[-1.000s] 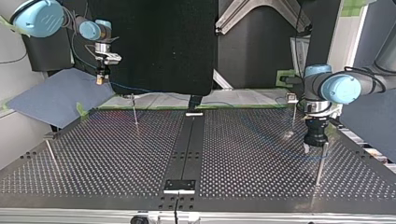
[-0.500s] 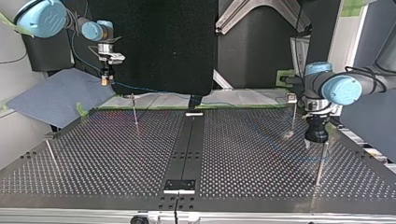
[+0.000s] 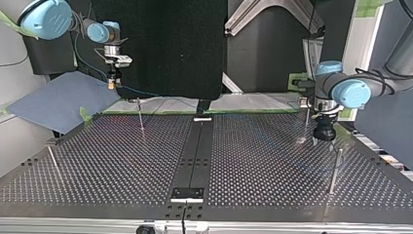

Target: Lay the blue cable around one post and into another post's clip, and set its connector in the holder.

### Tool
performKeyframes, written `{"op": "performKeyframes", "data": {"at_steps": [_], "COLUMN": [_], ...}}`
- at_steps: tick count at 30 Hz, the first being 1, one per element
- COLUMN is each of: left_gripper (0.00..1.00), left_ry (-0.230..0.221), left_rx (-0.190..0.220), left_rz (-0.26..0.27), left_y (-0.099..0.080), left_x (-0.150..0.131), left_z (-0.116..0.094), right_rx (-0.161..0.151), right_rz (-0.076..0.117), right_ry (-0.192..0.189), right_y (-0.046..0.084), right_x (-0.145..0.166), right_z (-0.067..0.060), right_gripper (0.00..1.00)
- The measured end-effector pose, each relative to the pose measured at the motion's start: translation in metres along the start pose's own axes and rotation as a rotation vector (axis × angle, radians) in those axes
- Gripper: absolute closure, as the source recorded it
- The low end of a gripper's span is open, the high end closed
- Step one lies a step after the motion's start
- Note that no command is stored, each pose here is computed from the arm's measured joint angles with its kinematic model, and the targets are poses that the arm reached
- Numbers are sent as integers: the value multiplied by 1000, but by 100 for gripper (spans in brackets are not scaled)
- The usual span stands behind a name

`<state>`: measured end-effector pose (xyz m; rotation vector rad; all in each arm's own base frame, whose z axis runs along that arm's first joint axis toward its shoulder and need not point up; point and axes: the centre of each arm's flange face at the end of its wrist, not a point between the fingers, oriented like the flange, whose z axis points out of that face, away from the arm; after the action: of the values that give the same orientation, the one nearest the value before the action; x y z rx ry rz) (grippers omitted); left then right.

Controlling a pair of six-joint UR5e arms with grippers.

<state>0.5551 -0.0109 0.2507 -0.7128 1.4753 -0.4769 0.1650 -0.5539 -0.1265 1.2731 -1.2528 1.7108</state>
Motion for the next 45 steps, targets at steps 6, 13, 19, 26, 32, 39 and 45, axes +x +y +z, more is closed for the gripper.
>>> {"op": "performKeyframes", "data": {"at_steps": [6, 13, 19, 26, 32, 39, 45], "left_gripper": [0, 0, 0, 0, 0, 0, 0], "left_ry": [8, 22, 55, 61, 46, 61, 62], "left_rx": [12, 21, 39, 61, 75, 54, 30], "left_rz": [-30, -53, -97, -158, -205, -218, -219], "left_y": [6, 9, 14, 21, 27, 34, 41], "left_x": [12, 19, 32, 42, 45, 54, 58], "left_z": [-2, -5, -6, -13, -17, -27, -34], "right_rx": [3, 8, 10, 13, 18, 24, 27], "right_rz": [0, 1, 2, 2, 3, 3, 3], "right_ry": [-4, -6, -7, -7, -8, -11, -12], "right_y": [-3, -6, -7, -9, -12, -15, -17], "right_x": [-1, -2, -3, -3, -4, -5, -6], "right_z": [0, 0, 0, 0, 0, 0, 0], "right_gripper": [100, 100, 100, 100, 100, 100, 100]}}
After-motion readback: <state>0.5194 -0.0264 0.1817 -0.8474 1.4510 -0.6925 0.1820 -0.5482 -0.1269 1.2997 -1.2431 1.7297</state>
